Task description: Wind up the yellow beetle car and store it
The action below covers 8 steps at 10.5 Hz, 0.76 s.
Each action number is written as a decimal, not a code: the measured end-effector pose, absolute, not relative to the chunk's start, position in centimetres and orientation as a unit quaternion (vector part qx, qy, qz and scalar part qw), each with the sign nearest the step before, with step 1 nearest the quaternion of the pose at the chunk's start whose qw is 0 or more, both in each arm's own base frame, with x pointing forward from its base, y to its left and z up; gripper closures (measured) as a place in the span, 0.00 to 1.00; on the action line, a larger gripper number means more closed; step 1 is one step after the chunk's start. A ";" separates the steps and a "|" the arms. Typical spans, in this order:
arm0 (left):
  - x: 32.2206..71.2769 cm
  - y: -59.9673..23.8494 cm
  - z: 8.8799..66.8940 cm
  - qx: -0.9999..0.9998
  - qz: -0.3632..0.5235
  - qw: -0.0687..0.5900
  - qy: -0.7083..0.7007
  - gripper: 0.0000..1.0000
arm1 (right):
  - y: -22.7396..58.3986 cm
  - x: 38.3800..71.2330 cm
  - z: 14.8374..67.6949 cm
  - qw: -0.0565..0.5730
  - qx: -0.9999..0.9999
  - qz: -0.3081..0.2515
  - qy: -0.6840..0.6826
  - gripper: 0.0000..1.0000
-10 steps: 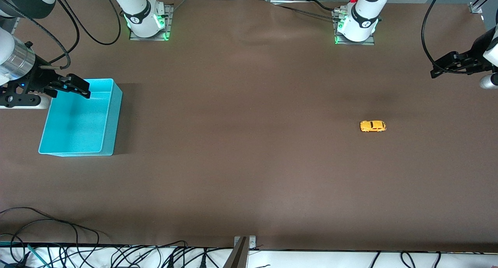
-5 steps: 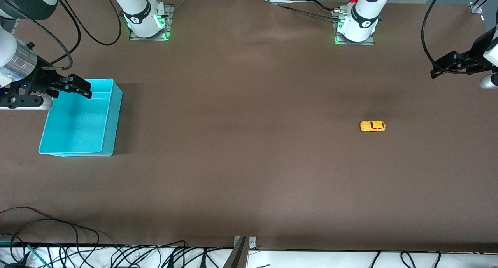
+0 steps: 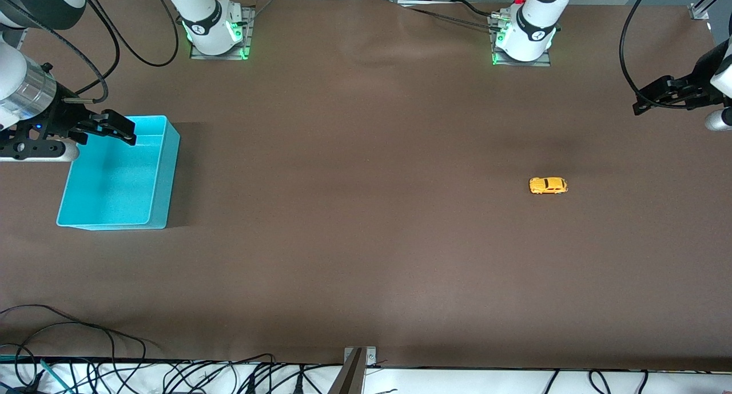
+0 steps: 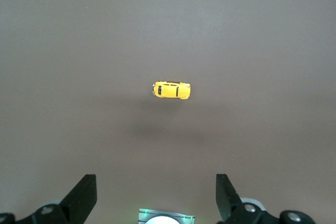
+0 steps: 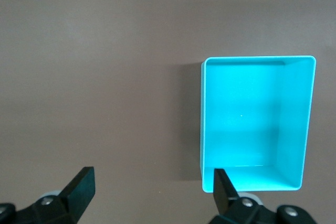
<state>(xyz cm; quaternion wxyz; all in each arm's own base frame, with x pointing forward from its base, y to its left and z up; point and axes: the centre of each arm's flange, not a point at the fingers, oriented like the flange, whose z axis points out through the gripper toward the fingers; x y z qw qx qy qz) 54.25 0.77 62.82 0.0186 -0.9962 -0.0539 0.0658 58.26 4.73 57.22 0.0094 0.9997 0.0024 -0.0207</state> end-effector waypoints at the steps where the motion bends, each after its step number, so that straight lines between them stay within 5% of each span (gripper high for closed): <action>1: 54.2 0.8 62.8 -0.996 0.066 0.019 -0.054 0.00 | 4.7 58.3 57.0 0.010 1.000 -0.022 0.002 0.00; 8: 54.2 0.9 62.8 -0.996 0.066 0.019 -0.055 0.00 | 4.8 58.4 56.9 0.010 1.000 -0.024 0.003 0.00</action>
